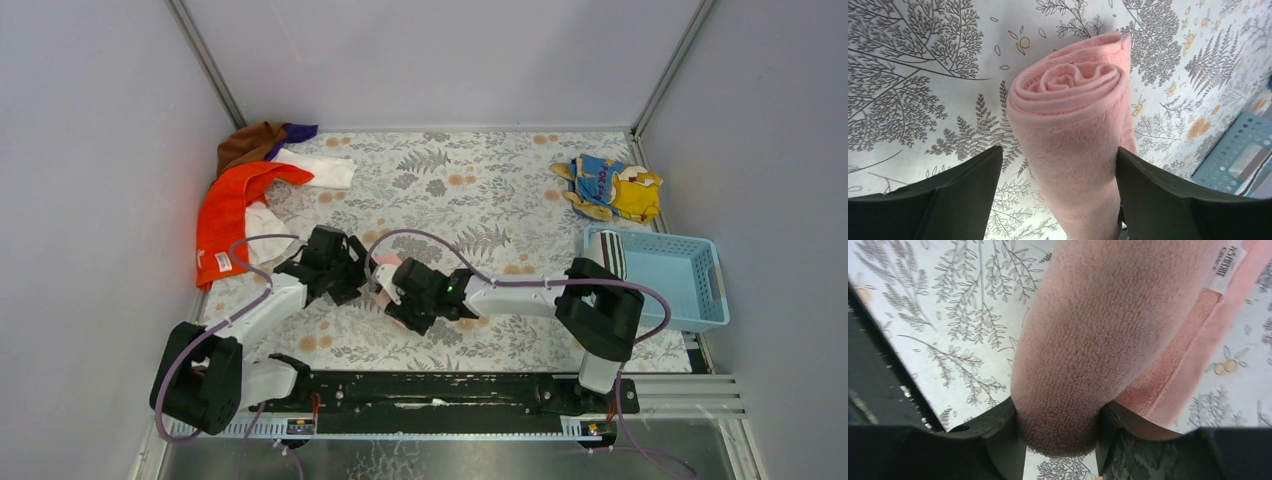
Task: Roll the towels
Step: Roll the towel at the center of the board.
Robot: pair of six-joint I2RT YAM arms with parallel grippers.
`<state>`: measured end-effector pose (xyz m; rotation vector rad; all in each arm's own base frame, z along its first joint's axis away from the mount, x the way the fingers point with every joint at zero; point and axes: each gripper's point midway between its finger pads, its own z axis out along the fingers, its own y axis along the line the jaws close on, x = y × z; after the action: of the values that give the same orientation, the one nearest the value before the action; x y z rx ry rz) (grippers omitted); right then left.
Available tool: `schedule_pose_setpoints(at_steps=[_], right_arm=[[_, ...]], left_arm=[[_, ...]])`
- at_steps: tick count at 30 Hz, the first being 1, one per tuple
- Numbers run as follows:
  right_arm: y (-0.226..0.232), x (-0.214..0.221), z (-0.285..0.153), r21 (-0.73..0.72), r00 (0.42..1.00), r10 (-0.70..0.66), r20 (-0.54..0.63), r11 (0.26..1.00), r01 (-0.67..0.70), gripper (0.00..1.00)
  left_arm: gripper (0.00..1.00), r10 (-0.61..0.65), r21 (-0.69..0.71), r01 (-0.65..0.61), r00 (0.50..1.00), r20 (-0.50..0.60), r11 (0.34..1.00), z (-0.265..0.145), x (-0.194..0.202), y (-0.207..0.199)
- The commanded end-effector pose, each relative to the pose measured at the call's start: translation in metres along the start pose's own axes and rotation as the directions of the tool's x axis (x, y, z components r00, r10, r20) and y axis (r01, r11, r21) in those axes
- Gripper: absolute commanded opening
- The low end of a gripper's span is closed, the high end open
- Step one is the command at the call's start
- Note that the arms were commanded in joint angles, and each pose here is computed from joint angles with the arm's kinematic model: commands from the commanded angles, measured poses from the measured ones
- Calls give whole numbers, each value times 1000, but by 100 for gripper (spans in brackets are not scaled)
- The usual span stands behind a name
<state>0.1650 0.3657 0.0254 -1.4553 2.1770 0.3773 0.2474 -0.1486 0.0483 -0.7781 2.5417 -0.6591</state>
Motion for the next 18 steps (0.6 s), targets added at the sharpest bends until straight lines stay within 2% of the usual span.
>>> schedule_pose_setpoints(at_steps=[1,9,18], right_arm=[[41,26,-2,-343,989,128,-81,928,-148,40],[53,28,-8,-567,959,258,-120,774,-280,39],[36,40,-3,-611,879,427,-213,644,-461,40]], left_arm=[[80,-4,-46,3,1000,-30,999,-14,8,17],[80,-10,-80,8,999,-31,997,-8,9,27],[68,-4,-144,-6,998,-69,989,17,14,44]])
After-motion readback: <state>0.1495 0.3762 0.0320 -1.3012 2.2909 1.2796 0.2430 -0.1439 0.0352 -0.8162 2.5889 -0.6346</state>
